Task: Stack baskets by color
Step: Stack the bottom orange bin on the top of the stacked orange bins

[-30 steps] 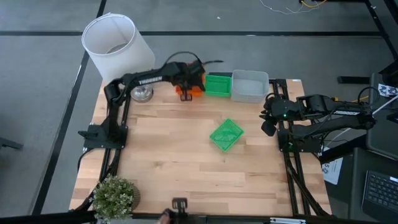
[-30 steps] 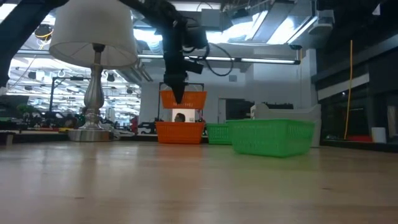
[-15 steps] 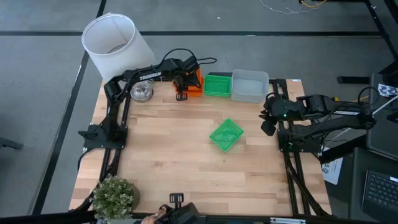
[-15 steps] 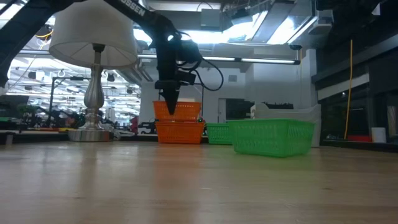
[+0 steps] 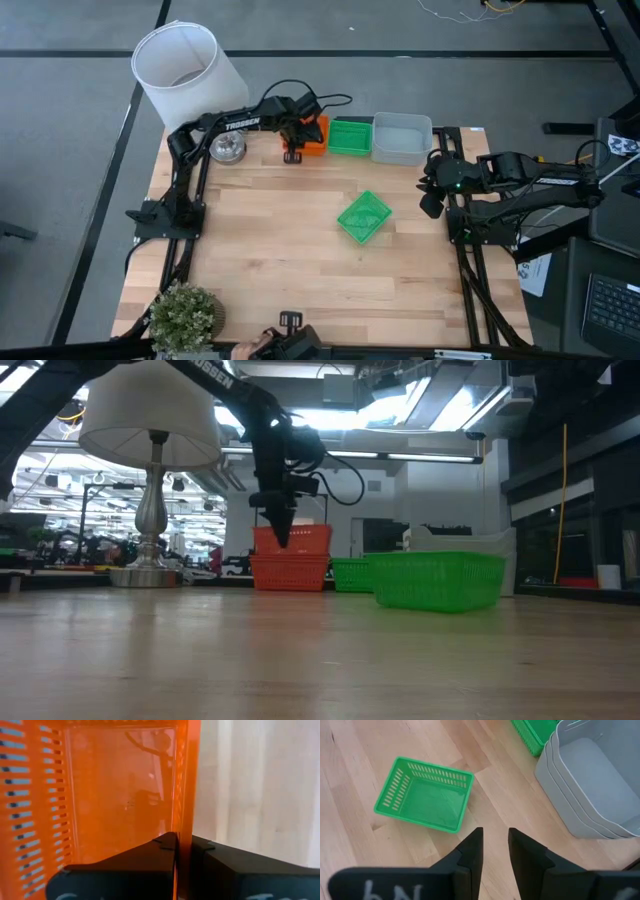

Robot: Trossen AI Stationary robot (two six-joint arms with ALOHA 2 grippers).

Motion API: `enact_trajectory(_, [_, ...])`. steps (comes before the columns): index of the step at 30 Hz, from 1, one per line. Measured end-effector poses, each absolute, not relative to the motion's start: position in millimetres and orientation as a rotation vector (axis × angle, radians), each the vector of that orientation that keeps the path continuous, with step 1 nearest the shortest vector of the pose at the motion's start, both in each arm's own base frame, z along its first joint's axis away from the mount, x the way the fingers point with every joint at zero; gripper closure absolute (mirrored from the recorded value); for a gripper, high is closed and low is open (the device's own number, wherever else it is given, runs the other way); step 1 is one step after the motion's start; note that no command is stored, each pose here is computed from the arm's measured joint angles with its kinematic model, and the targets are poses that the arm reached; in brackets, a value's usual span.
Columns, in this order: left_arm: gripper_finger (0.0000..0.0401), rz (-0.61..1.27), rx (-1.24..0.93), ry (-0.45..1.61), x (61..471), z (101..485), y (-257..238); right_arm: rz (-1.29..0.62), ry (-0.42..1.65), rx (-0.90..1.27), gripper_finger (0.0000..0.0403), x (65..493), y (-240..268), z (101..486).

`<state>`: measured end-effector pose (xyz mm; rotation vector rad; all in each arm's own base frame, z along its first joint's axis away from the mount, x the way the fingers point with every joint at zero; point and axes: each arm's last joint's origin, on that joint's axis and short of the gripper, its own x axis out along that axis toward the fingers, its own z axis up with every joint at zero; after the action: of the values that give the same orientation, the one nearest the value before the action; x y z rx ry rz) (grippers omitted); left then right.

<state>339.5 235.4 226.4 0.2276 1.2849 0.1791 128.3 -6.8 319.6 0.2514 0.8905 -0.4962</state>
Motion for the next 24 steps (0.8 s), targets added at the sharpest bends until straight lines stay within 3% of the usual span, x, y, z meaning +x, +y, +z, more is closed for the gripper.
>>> enact_trajectory(11, [0.0385, 0.187, 0.197, 1.276, 339.7, 226.3, 235.0, -0.496, 0.890, 0.253, 0.0311, 128.3, -6.8, 319.6])
enact_trajectory(24, [0.0318, 0.283, 0.176, 1.315, 337.8, 226.1, 235.9, -0.495, 0.891, 0.254, 0.0311, 128.3, -6.7, 319.6])
